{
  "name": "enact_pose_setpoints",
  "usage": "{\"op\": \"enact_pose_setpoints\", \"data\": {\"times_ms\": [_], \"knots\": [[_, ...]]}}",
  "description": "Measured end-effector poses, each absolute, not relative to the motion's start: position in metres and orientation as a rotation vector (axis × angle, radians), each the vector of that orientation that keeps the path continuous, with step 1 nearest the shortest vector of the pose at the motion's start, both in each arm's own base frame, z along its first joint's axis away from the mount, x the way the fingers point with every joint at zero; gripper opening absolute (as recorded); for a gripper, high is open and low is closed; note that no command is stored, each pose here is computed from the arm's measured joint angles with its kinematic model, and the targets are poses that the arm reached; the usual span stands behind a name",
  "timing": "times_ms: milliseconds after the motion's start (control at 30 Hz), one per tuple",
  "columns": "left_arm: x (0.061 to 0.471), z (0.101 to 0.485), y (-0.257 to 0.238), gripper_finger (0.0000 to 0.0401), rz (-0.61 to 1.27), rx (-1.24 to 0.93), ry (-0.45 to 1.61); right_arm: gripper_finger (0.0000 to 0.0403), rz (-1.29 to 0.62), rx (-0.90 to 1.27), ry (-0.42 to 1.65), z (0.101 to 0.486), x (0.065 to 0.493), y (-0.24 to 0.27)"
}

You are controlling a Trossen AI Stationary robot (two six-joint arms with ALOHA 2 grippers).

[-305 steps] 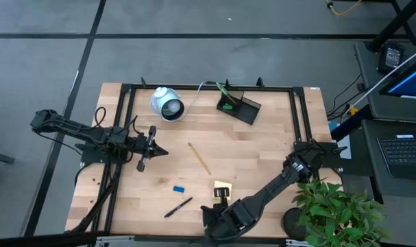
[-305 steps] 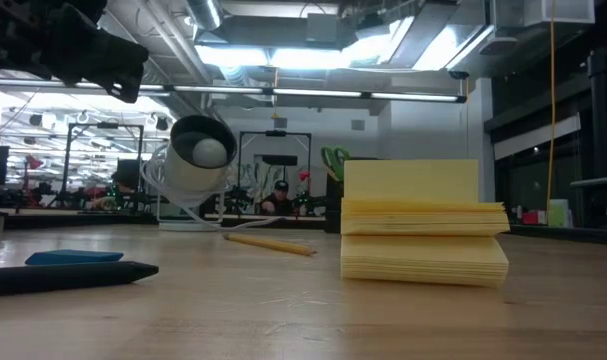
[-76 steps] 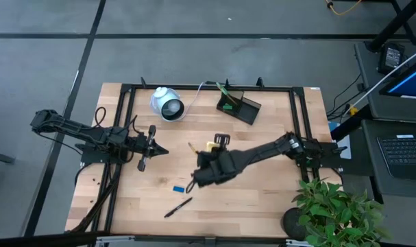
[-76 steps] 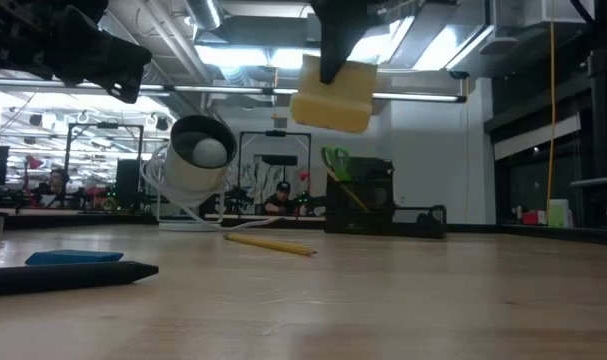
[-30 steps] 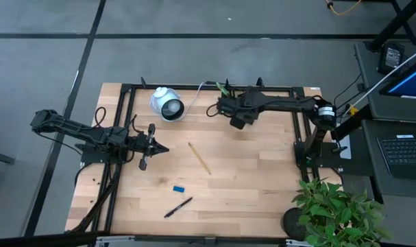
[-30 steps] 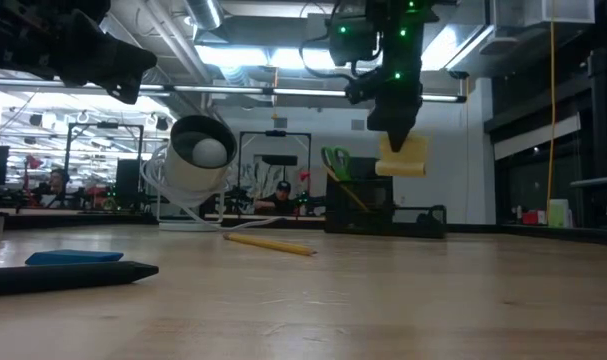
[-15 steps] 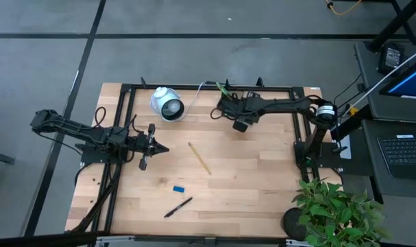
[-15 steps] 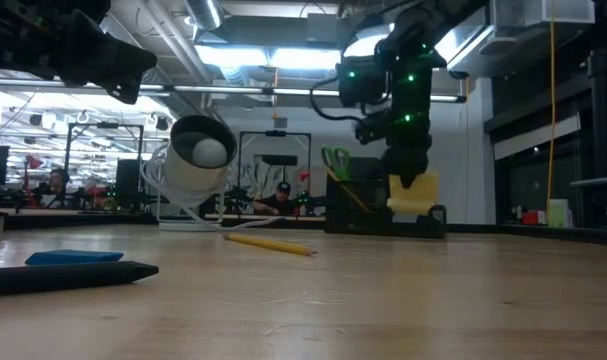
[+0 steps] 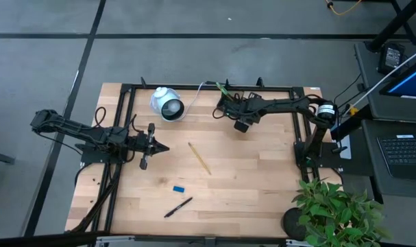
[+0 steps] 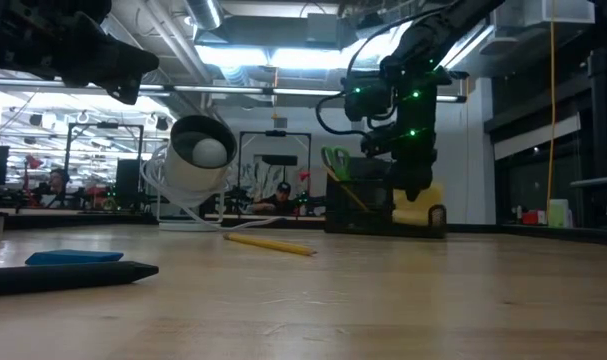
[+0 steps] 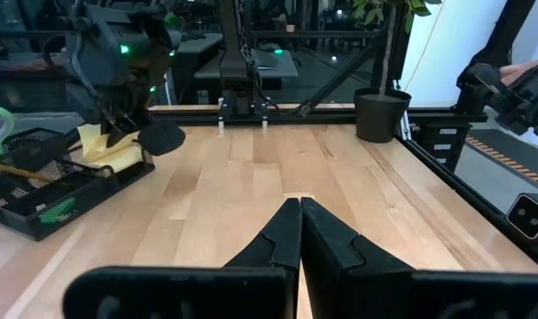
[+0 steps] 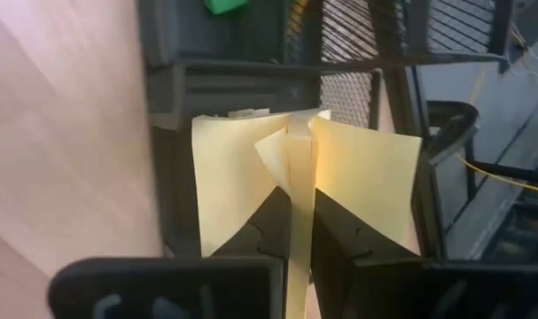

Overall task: Pick and place office supplies into organizer
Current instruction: Put the yellow sticky note pad into the desk organizer

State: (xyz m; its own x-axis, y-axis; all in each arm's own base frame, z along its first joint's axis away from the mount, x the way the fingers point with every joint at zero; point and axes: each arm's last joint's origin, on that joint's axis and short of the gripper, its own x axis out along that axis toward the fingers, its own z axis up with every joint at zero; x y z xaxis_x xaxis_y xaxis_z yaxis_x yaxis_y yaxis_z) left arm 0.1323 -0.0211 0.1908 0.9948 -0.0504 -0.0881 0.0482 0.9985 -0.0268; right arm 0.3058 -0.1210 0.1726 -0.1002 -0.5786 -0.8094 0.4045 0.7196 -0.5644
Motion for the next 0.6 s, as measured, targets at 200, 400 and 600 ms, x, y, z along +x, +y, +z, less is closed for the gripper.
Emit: {"op": "enact_pose_setpoints", "data": {"times_ms": [200, 400, 600], "knots": [[0.1323, 0.1908, -0.0211, 0.0002, -0.049, -0.025, 0.089, 0.0026, -0.774, -0.154, 1.448, 0.1723, 0.3082, -0.1209], [0.1323, 0.1908, -0.0211, 0.0002, -0.049, -0.025, 0.089, 0.0045, -0.787, -0.144, 1.449, 0.1723, 0.3065, -0.1256], [0.1323, 0.1908, -0.0212, 0.0002, -0.050, -0.026, 0.089, 0.0061, -0.793, -0.132, 1.451, 0.1722, 0.3051, -0.1289]]}}
